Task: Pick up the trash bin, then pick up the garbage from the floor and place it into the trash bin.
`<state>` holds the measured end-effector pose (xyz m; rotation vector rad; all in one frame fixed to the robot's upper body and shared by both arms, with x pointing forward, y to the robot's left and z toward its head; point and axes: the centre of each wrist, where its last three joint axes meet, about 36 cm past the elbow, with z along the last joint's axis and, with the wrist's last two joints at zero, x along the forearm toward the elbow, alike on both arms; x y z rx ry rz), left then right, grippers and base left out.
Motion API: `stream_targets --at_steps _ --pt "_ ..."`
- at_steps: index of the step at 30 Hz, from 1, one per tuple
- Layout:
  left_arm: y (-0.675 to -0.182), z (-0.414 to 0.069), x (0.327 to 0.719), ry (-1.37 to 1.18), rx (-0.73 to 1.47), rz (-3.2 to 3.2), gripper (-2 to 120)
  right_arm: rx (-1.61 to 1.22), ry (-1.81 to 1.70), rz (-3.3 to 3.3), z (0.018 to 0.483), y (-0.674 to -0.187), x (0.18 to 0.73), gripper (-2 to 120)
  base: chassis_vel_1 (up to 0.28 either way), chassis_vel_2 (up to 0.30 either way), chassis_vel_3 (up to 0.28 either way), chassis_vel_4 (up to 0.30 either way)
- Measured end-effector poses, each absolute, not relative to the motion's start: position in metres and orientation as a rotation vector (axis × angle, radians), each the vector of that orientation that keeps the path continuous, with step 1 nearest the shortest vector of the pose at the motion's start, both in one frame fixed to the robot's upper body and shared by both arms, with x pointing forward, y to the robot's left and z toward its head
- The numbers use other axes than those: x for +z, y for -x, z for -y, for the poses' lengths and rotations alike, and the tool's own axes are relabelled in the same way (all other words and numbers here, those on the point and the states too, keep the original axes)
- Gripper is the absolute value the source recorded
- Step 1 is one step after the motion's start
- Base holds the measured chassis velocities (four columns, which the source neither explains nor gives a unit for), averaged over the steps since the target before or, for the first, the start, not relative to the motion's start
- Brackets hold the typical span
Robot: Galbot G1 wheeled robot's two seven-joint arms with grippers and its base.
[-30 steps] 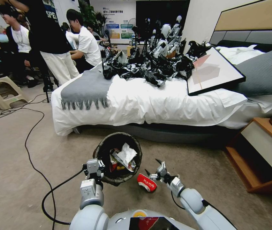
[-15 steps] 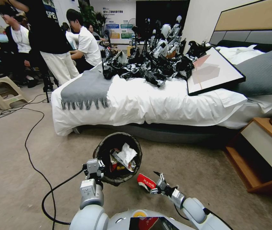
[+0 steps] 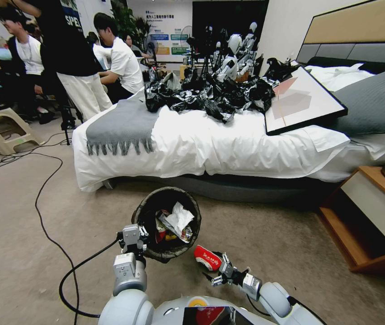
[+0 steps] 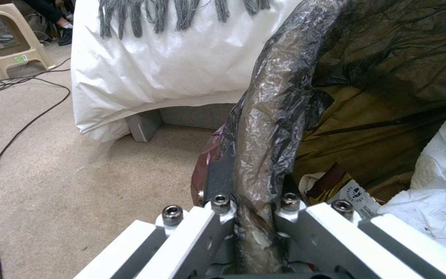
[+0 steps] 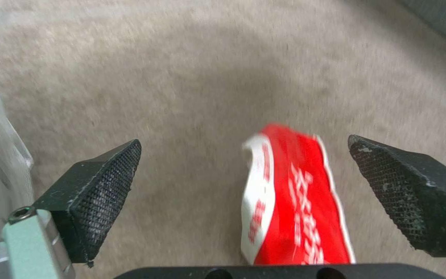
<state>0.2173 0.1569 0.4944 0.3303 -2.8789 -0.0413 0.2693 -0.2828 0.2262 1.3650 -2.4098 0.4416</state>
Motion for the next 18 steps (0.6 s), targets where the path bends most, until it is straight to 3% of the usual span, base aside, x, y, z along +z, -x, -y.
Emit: stream_targets --at_steps 18 --pt "-0.217 -0.157 0.494 -0.33 -0.041 2.879 0 0.411 -1.198 2.42 0.299 -0.284 0.183 100 0.0 0.0 0.0 0.0"
